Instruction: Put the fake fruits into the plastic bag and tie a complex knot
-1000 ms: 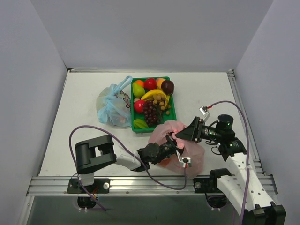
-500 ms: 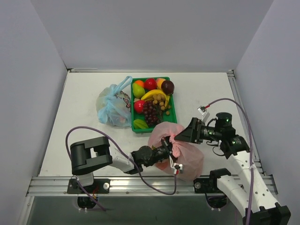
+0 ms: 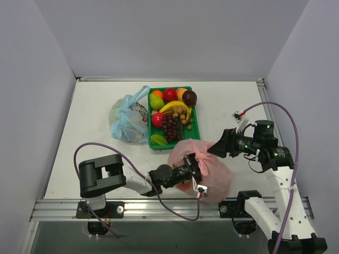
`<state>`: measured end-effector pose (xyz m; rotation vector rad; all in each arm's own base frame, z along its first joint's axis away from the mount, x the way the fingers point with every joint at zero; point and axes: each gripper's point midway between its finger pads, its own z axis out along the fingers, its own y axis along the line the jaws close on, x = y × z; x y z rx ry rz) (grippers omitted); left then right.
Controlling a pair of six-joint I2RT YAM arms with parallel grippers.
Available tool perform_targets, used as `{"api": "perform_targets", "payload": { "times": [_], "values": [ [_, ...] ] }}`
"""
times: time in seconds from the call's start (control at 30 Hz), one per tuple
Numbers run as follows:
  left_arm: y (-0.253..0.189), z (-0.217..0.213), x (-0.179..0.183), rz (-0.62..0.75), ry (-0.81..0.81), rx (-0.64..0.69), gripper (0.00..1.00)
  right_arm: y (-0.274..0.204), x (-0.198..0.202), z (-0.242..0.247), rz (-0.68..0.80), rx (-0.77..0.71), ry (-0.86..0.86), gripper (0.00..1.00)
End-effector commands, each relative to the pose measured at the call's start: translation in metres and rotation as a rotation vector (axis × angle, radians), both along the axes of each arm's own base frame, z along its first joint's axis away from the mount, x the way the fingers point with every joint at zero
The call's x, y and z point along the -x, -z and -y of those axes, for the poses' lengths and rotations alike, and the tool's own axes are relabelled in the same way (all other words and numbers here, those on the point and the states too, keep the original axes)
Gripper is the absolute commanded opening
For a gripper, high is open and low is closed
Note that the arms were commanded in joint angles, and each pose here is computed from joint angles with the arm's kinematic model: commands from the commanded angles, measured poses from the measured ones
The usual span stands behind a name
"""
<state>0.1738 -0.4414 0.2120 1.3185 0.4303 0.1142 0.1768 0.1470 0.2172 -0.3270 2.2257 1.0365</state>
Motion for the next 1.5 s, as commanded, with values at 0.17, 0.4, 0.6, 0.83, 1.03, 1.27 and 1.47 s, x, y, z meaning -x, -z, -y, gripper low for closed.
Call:
{"api": "perform_targets", "payload": {
  "times": [0.17,0.4,0.6,0.83,1.03,1.27,1.47],
  "values": [
    [-0.104,-0.030,0.014,0.123,0.017,0.382,0.00,-0.016,-0.007,0.010,0.071,0.022,-0.050,0.40],
    [-0.108,-0.029,0.016,0.140,0.026,0.387,0.00,-0.031,-0.016,0.015,0.182,0.062,-0.049,0.38],
    [-0.117,-0.028,0.016,0.157,0.022,0.406,0.00,-0.010,-0.006,0.006,0.117,0.007,-0.126,0.18],
    [-0.125,-0.028,0.017,0.178,0.019,0.416,0.00,0.015,0.009,0.001,0.090,0.046,-0.189,0.10],
    [-0.135,-0.027,0.023,0.220,0.031,0.424,0.00,0.027,0.016,-0.004,0.090,0.082,-0.265,0.20],
    [-0.132,-0.023,0.028,0.226,0.054,0.415,0.00,0.049,0.023,-0.009,0.032,0.131,-0.320,0.23],
    [-0.131,-0.023,0.034,0.226,0.077,0.412,0.00,0.049,0.024,-0.014,0.017,0.107,-0.397,0.47]
  ]
}}
